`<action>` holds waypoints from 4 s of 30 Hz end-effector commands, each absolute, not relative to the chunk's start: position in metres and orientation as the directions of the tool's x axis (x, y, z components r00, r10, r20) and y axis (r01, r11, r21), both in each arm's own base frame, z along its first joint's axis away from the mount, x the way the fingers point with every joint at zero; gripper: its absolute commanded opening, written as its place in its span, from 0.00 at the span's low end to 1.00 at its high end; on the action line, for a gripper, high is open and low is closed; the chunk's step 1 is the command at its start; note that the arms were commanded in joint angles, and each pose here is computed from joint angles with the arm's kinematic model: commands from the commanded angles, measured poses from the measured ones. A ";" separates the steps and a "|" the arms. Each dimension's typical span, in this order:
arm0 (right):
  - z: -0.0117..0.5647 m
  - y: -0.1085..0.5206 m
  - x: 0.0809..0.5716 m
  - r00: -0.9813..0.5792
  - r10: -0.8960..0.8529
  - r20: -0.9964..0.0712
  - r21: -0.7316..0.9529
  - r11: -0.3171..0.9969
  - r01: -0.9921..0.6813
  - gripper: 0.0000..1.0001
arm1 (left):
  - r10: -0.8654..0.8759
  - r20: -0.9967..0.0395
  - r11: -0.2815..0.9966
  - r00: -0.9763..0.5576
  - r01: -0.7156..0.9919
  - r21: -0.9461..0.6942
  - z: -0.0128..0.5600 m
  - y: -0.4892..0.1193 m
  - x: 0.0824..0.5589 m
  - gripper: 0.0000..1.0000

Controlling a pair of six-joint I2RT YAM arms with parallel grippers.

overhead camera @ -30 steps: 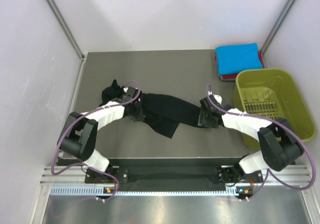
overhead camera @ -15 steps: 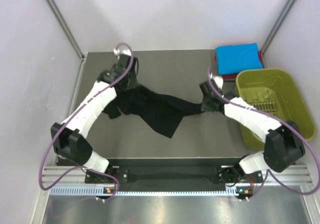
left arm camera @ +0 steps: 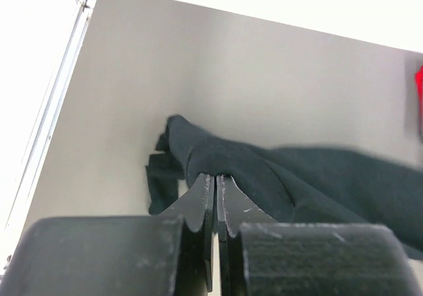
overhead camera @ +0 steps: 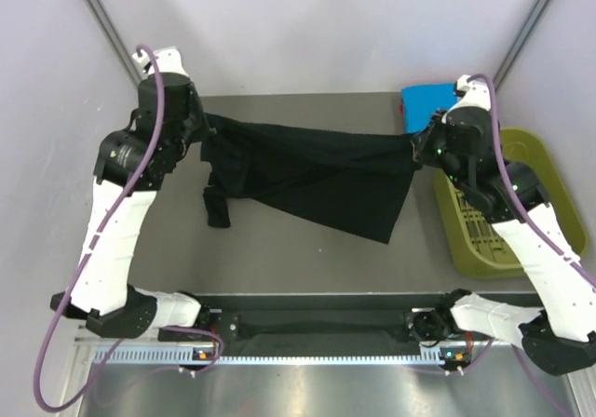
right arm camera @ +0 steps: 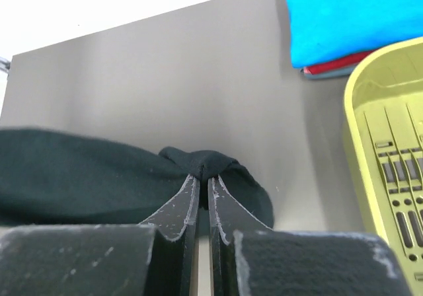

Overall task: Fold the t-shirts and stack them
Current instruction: Flatten the tshirt out

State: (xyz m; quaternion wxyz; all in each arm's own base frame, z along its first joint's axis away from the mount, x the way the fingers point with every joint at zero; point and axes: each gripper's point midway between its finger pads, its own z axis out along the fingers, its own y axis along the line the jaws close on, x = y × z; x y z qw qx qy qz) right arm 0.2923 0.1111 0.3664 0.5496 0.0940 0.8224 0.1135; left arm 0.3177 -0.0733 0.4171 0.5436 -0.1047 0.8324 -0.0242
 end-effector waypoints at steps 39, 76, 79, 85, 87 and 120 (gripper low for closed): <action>0.182 0.125 0.302 -0.710 0.131 -0.692 0.292 0.950 -0.109 0.00 | 0.065 -0.437 0.949 -0.897 0.191 -0.251 0.154 -0.158 0.273 0.00; 0.194 0.133 0.298 -0.684 0.123 -0.719 0.325 0.929 -0.175 0.03 | -0.618 -0.436 0.786 -0.654 -0.495 -0.371 0.092 -0.058 0.310 0.47; 0.193 0.133 0.297 -0.684 0.123 -0.719 0.326 0.929 -0.176 0.04 | -0.640 -0.439 0.768 -0.631 -0.524 -0.367 0.084 -0.055 0.309 0.49; 0.182 0.132 0.291 -0.697 0.126 -0.706 0.332 0.928 -0.169 0.04 | -0.639 -0.432 0.769 -0.636 -0.542 -0.340 0.060 -0.053 0.319 0.51; 0.180 0.133 0.290 -0.699 0.126 -0.704 0.332 0.928 -0.167 0.04 | -0.638 -0.443 0.770 -0.630 -0.514 -0.379 0.055 -0.058 0.327 0.52; 0.161 0.105 0.301 -0.716 0.135 -0.685 0.216 0.976 -0.023 0.00 | -0.363 -0.623 0.866 -0.693 -0.497 0.048 0.126 0.102 0.514 0.33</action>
